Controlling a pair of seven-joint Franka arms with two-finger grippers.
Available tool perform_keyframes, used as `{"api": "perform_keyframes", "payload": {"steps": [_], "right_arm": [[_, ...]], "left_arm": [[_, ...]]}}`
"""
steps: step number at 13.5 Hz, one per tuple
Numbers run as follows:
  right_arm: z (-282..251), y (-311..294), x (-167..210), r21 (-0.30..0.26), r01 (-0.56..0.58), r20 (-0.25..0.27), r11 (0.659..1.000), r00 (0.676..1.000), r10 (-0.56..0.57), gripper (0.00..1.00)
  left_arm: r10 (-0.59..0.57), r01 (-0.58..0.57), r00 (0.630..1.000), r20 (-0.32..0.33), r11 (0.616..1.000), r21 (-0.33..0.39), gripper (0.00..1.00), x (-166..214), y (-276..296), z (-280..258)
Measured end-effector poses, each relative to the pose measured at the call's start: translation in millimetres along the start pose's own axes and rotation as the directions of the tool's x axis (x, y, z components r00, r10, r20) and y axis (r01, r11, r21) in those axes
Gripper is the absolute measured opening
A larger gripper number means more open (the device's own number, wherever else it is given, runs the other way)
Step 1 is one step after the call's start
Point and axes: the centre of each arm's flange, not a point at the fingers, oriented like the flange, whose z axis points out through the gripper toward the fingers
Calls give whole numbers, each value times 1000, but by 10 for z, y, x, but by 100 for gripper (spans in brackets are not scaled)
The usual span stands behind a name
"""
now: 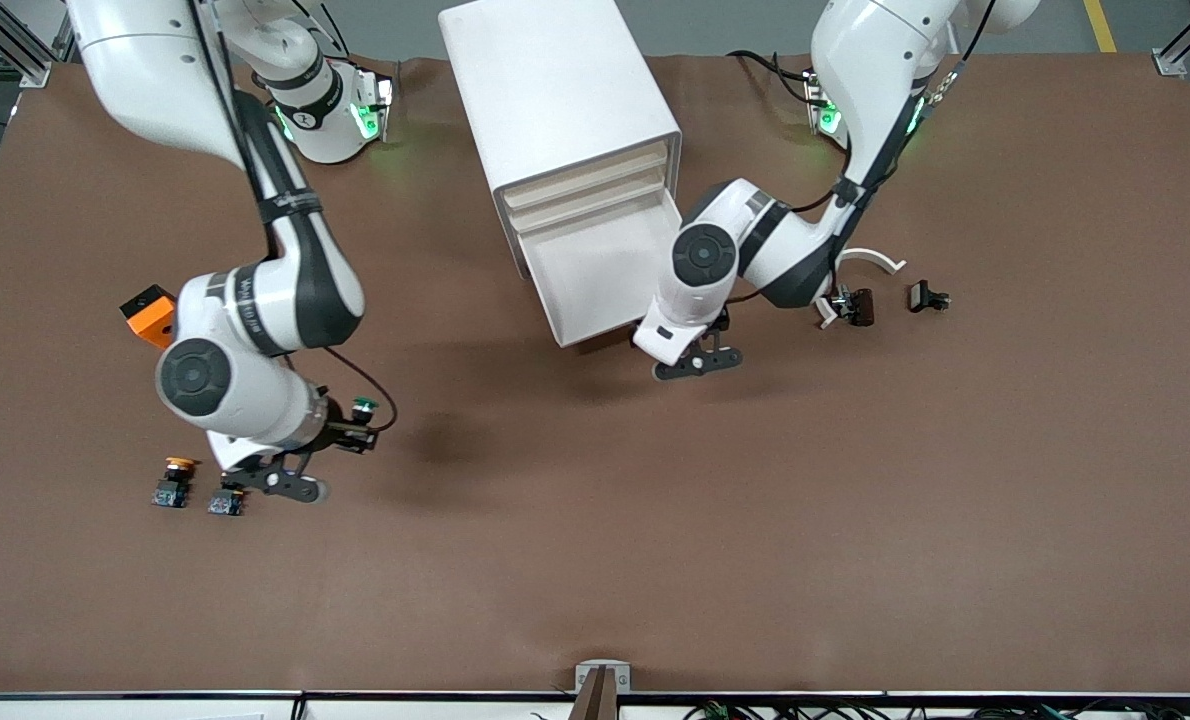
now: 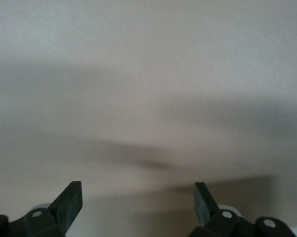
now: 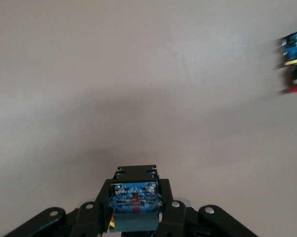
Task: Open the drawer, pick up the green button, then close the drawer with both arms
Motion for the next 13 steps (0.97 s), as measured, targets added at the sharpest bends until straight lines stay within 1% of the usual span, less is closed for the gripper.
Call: {"api": "perform_keyframes", "payload": {"steps": [3,7,8,13], "right_arm": [[139,347,210,4,10,-14,1000,1000,-10,41],[602,701,471,4,33,-59,999,998,-33,41],[714,786,517,2,41,-64,999,997,-41,41],[1012,1265,724,-11,73,-59,997,996,-74,41]], "left_arm": [[6,-6,1000,0,1000,8,100,-221,164,40],[-6,6,1000,1,1000,15,100,-451,323,90],[-9,9,1000,0,1000,15,100,-508,362,98],[-25,25,1000,-4,1000,18,100,-756,520,119]]}}
